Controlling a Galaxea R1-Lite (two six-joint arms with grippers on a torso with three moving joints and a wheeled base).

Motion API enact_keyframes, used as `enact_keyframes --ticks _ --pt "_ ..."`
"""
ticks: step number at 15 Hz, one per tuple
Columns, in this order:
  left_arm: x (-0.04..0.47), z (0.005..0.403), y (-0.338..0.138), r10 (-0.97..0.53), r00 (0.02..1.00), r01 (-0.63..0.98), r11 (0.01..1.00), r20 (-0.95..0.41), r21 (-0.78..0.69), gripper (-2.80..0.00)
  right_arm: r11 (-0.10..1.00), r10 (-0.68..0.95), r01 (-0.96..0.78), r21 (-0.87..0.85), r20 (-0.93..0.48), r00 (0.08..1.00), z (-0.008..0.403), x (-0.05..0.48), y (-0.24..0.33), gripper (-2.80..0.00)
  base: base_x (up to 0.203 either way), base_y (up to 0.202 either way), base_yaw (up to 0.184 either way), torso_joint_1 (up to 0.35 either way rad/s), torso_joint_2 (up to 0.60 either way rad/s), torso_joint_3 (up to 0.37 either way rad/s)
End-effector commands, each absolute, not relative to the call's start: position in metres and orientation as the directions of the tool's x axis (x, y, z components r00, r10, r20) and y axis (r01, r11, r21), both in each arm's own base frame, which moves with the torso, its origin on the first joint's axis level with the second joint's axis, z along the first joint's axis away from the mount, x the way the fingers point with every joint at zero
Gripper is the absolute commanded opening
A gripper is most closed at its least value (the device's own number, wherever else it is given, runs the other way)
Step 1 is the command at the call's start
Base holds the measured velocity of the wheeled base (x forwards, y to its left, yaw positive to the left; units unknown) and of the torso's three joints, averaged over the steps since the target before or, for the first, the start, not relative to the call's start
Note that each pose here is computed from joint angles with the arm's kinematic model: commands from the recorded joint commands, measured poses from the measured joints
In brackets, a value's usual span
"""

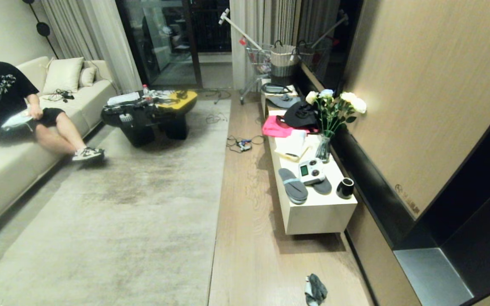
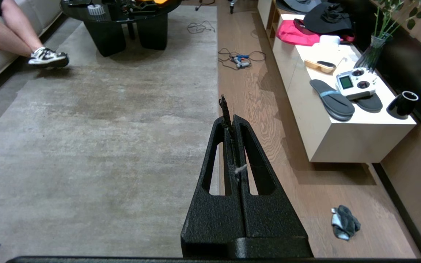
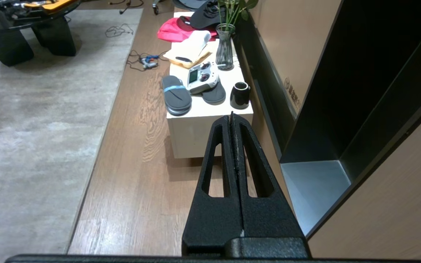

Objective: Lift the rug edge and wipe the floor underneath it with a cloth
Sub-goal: Pick up the rag

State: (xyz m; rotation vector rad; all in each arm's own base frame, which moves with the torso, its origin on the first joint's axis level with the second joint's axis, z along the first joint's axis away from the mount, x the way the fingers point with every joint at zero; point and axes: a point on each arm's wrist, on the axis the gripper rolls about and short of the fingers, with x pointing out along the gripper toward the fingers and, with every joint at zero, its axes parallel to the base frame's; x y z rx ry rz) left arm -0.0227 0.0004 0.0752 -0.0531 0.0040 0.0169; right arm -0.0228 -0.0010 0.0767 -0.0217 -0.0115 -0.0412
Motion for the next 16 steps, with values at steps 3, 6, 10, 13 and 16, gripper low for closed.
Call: enact_keyframes --ticks 3,6,10,13,16 --pt "-0.0227 0.0752 0.0004 0.018 1.000 -0.019 0.998 -0.005 -0.054 -2.80 0.999 -0.036 0.036 -0.029 0.012 0.999 0.0767 -0.0228 -0.0009 -2.80 0.000 0.000 0.000 0.000 0.00 0.000" --pt "-0.0227 0.0752 0.0004 0.018 1.000 -0.019 0.998 -0.005 -0.054 -2.80 0.999 -0.014 0.014 -0.035 0.012 1.000 0.0767 -0.0228 -0.0004 -2.80 0.000 0.000 0.000 0.000 0.00 0.000" --pt "-0.0227 0.0752 0.0004 0.017 1.000 -0.018 0.998 -0.005 -0.054 -2.80 0.998 -0.011 0.012 -0.067 0.012 1.000 0.0767 -0.0228 -0.0003 -2.80 0.000 0.000 0.000 0.000 0.00 0.000" --pt "-0.0227 0.0752 0.0004 0.017 1.000 -0.017 0.998 -0.005 -0.054 -2.80 0.997 -0.009 0.010 -0.080 0.014 1.000 0.0769 -0.0228 -0.0003 -2.80 0.000 0.000 0.000 0.000 0.00 0.000" --pt "-0.0227 0.0752 0.0004 0.017 1.000 -0.017 0.998 -0.005 -0.054 -2.80 0.997 -0.011 0.012 -0.083 0.014 1.000 0.0769 -0.0228 -0.0003 -2.80 0.000 0.000 0.000 0.000 0.00 0.000"
